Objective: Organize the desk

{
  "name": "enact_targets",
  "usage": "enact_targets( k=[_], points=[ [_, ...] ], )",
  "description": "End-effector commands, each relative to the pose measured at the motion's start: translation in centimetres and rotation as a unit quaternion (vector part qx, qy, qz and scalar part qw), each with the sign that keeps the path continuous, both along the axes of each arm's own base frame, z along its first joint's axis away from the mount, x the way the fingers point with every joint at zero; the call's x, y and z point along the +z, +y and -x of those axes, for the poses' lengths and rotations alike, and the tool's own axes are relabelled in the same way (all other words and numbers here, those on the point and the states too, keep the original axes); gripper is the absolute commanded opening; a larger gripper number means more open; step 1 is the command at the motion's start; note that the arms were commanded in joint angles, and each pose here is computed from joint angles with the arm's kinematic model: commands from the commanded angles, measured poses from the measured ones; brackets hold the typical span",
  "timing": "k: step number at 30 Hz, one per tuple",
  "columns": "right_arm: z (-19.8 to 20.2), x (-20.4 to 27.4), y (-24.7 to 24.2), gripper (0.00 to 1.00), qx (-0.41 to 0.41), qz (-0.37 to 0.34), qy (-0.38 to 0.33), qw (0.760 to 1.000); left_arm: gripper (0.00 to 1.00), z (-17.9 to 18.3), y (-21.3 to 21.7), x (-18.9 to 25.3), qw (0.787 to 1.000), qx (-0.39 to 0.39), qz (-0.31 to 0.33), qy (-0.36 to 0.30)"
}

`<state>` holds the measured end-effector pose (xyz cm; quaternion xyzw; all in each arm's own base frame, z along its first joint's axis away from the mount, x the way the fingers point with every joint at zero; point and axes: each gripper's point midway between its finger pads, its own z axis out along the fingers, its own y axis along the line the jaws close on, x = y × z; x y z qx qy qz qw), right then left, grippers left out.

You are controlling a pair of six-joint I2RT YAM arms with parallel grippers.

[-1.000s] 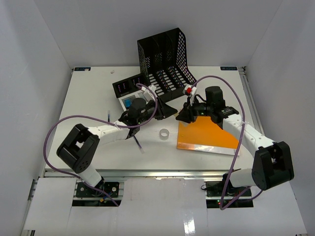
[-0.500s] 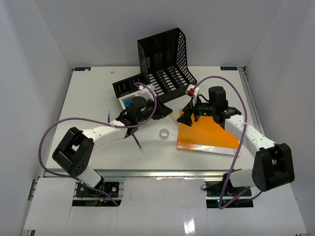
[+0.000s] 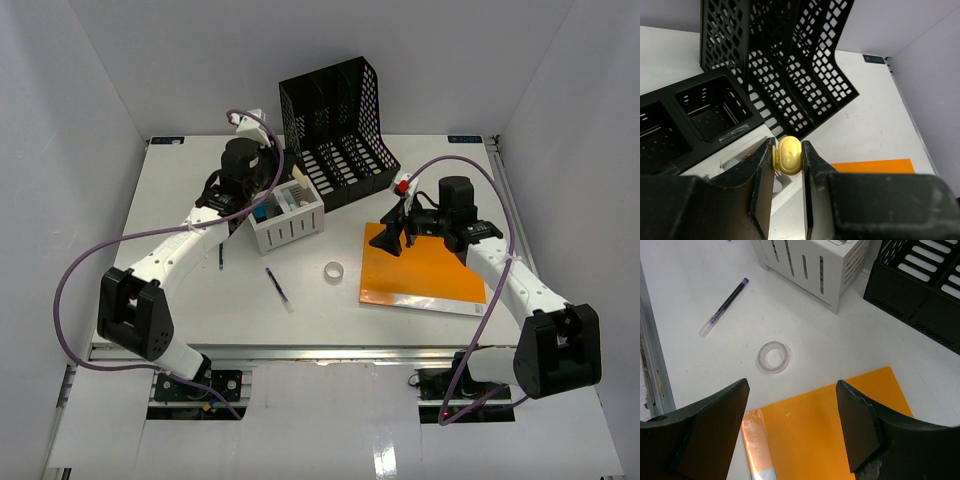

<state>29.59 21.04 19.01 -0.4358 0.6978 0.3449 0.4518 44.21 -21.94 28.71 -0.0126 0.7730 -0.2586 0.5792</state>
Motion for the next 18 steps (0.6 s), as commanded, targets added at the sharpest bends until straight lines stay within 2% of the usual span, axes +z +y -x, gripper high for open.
enact_targets(
  k=[1, 14, 16, 18],
  points=[
    [0.1, 0.1, -0.4, 0.77, 0.003, -0.001, -0.010, 1.000, 0.11, -1.4, 0.5, -1.1, 0.999, 0.012, -0.043, 0.006],
    [-0.3, 0.1, -1.2, 0.77, -0.008, -0.003, -0.010, 1.000, 0.13, -4.1, -0.2, -4.4, 0.997, 0.014, -0.075, 0.012],
    [-0.3, 0.1, -1.2, 0.77, -0.007, -0.002, -0.011, 1.000, 0.18, -3.9, -0.4, -5.3, 0.997, 0.006, -0.075, 0.016],
    [-0.2, 0.0, -1.2, 0.77, -0.002, -0.001, -0.009, 1.000, 0.29, -3.5, -0.6, -6.1, 0.997, -0.003, -0.075, 0.022]
  ],
)
